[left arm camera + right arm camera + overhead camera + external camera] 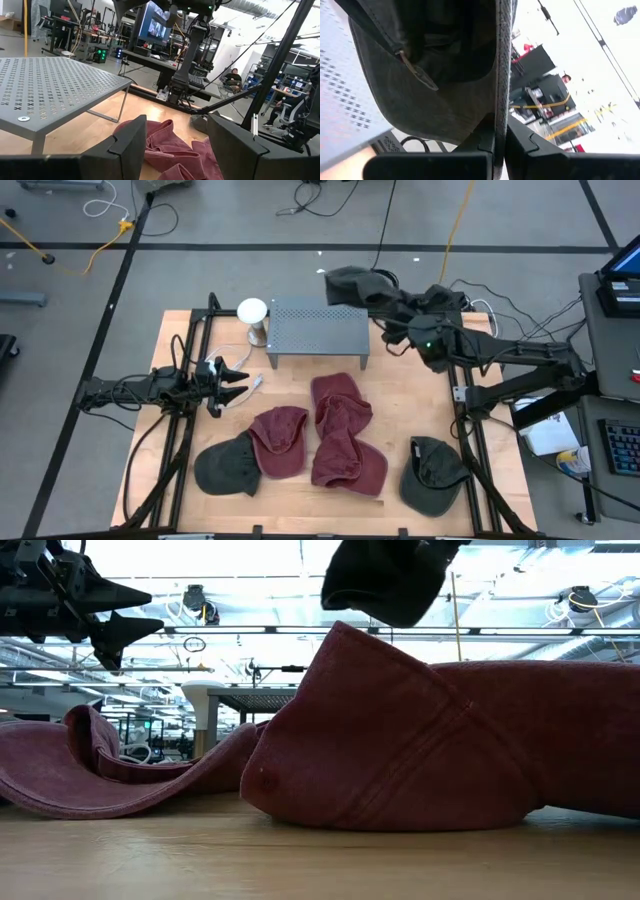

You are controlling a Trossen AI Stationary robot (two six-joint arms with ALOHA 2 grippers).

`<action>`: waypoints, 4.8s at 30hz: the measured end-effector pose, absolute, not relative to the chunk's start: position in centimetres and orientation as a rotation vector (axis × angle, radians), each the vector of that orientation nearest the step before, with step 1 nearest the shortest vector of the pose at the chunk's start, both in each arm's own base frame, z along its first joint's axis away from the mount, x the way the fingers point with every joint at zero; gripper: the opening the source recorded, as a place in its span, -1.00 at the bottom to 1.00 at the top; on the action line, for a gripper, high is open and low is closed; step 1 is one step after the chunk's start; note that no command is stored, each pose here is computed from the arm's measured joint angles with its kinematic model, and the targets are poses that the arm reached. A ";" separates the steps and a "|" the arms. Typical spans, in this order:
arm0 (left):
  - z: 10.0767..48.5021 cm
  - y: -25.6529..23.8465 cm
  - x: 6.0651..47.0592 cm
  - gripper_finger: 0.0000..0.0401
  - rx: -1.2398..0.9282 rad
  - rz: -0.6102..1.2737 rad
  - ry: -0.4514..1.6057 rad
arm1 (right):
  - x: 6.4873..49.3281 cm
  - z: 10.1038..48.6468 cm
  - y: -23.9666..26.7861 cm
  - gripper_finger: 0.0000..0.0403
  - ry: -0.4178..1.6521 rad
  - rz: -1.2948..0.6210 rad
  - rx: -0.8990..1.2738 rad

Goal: Pick & Place hat
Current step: Put the top black cap on the shelf

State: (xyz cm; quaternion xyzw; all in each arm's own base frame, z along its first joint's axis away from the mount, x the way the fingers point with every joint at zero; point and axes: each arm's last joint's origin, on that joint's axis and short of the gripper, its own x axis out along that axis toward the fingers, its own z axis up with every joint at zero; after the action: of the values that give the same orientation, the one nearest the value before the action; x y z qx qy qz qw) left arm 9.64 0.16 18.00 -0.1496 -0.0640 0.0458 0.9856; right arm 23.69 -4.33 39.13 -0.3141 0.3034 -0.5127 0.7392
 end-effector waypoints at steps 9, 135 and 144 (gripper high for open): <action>18.3 0.2 9.6 0.07 -0.312 0.092 -0.166 | 26.7 37.6 -2.2 -0.96 0.696 -1.050 -0.789; 41.9 4.2 20.9 -0.93 -1.207 0.097 -0.718 | 27.4 42.5 6.3 -0.15 0.256 -0.878 -0.893; 41.9 5.3 20.7 -0.93 -1.086 0.132 -0.706 | 24.0 43.1 7.7 0.01 0.160 -0.783 -0.608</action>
State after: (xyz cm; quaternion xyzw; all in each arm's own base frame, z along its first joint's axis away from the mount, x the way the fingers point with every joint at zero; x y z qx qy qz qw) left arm 20.70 5.32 41.94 -0.5056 -0.3288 0.0613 0.7953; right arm 24.01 7.75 43.11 -0.2915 0.0767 -0.3751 0.8766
